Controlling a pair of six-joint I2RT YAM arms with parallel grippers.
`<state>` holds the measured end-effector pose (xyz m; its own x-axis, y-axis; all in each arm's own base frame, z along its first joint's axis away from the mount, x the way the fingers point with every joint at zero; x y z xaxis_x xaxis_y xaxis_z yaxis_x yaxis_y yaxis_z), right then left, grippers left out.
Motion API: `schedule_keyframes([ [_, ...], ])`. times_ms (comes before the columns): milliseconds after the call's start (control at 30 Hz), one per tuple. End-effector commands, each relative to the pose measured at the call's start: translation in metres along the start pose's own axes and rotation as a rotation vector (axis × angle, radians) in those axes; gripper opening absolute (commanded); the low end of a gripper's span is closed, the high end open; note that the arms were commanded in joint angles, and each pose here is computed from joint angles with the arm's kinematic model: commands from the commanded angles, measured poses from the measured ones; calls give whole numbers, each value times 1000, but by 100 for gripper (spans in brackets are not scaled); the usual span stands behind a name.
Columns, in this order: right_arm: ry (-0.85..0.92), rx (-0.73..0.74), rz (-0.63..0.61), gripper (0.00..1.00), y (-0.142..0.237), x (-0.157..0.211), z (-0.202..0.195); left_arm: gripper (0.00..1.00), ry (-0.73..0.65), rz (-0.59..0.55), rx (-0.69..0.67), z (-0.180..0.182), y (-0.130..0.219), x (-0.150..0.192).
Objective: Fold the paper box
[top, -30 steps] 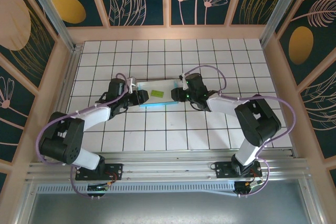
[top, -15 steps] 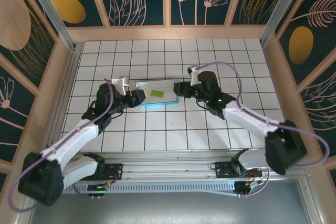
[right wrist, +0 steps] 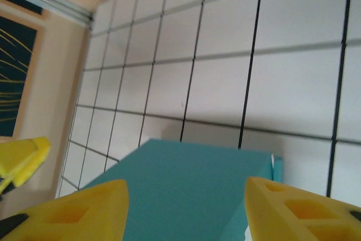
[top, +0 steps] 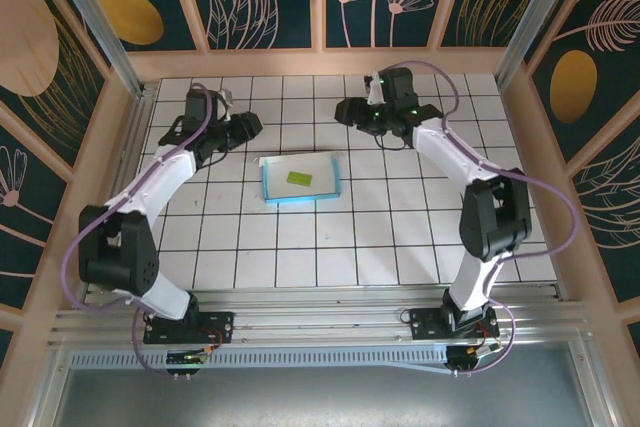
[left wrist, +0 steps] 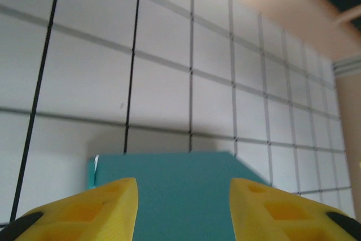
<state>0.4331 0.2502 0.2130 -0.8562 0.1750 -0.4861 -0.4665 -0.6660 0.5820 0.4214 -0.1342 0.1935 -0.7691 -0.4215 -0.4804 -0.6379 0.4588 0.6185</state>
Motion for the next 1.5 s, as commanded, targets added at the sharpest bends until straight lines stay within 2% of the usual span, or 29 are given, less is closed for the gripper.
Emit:
schedule_keyframes([
  [0,-94,-35,148,56,-10,26,2,46,-8,82,-13,13,-6,23],
  [100,-109,-41,161,53,-17,37,-3,46,8,96,-39,29,-10,39],
  [267,-128,-39,172,48,-23,49,-10,46,39,130,71,23,-13,57],
  [433,-135,-32,204,45,-32,64,-14,46,57,156,125,21,-12,69],
  [633,-127,6,224,35,-41,80,-23,41,70,172,109,31,-17,79],
  [767,-129,39,240,29,-48,97,-33,34,92,187,97,41,-22,89],
  [933,-131,41,238,28,-53,109,-37,32,100,211,111,42,-26,99],
  [1200,-116,113,208,27,-58,126,-55,29,88,204,-15,70,-32,117],
  [1333,-99,118,189,29,-53,122,-52,26,88,182,-70,79,-31,116],
  [1467,-65,91,150,32,-42,105,-34,29,60,130,-92,75,-22,102],
])
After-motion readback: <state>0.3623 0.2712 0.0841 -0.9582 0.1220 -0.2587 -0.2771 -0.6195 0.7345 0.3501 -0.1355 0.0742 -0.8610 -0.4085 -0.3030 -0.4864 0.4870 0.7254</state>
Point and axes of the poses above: each hand's point on the last joint's axis, 136 mm out from that joint toward the fingers, its own y axis back along the fingers, its own z axis along the line the jaws close on, x = y × z, the point moved 2 cm from there along y, back along the fingers
